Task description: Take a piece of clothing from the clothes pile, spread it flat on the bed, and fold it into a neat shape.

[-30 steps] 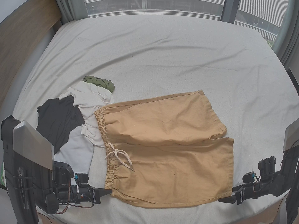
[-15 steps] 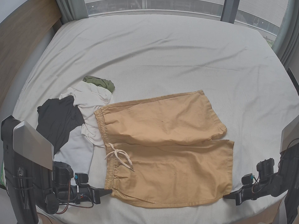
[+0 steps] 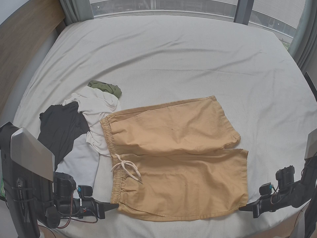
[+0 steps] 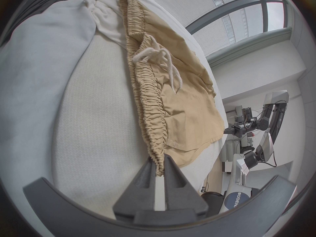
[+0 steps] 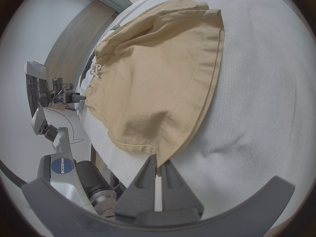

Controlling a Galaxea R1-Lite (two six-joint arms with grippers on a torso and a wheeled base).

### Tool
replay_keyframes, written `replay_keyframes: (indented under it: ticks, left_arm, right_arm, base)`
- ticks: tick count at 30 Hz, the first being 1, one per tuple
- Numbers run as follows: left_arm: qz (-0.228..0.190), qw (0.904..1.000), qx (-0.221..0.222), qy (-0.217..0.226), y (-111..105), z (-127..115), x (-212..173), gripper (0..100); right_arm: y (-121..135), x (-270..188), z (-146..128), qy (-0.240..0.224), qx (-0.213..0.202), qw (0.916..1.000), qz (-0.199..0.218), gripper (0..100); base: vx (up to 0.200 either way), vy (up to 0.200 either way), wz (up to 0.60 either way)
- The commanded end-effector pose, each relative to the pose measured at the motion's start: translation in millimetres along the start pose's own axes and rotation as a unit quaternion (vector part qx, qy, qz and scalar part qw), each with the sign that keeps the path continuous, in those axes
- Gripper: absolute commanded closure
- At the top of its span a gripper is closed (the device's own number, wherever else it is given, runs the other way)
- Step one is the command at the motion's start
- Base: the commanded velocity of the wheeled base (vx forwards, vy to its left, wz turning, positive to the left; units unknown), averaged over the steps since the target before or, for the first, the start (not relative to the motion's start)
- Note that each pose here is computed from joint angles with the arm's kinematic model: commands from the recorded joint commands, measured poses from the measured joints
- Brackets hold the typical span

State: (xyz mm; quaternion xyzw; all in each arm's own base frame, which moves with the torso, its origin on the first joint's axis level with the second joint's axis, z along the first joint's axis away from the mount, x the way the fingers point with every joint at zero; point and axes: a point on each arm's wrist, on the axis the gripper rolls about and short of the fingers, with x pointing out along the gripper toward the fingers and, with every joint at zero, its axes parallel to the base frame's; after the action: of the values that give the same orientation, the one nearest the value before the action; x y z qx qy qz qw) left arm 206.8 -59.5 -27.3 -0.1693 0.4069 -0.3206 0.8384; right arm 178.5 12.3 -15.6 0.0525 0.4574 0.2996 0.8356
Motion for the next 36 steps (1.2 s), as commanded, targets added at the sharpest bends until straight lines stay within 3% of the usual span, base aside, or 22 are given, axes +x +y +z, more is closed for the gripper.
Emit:
replay_keyframes:
  ticks: [1,8,19,28,33,36]
  left_arm:
    - [0.007,0.9999,-0.007,-0.002,1,-1,-8,100]
    - [0.005,0.9993,-0.026,0.024,-8,-1,-24,100]
    - [0.004,0.9979,-0.006,0.064,-9,-10,-28,100]
    - [-0.007,0.9997,0.024,0.003,-11,5,-26,100]
    - [-0.023,0.9977,0.026,-0.058,-16,20,-26,100]
    - [-0.024,0.9976,0.025,-0.06,-16,20,-26,100]
  right_arm:
    - [4,-4,-2,0.002,-0.001,1.0,0.001,100]
    - [5,-4,-9,0.028,-0.006,0.9996,0.007,100]
    - [15,-15,-9,0.036,-0.018,0.9991,0.013,100]
    - [13,-18,7,-0.027,-0.044,0.9979,0.04,100]
    - [16,-27,27,-0.086,-0.058,0.9934,0.049,100]
    - [16,-28,28,-0.09,-0.058,0.993,0.05,100]
  base:
    - [0.0,0.0,0.0]
    - [0.0,0.0,0.0]
    - [0.0,0.0,0.0]
    - [0.0,0.0,0.0]
    - [0.0,0.0,0.0]
    - [0.0,0.0,0.0]
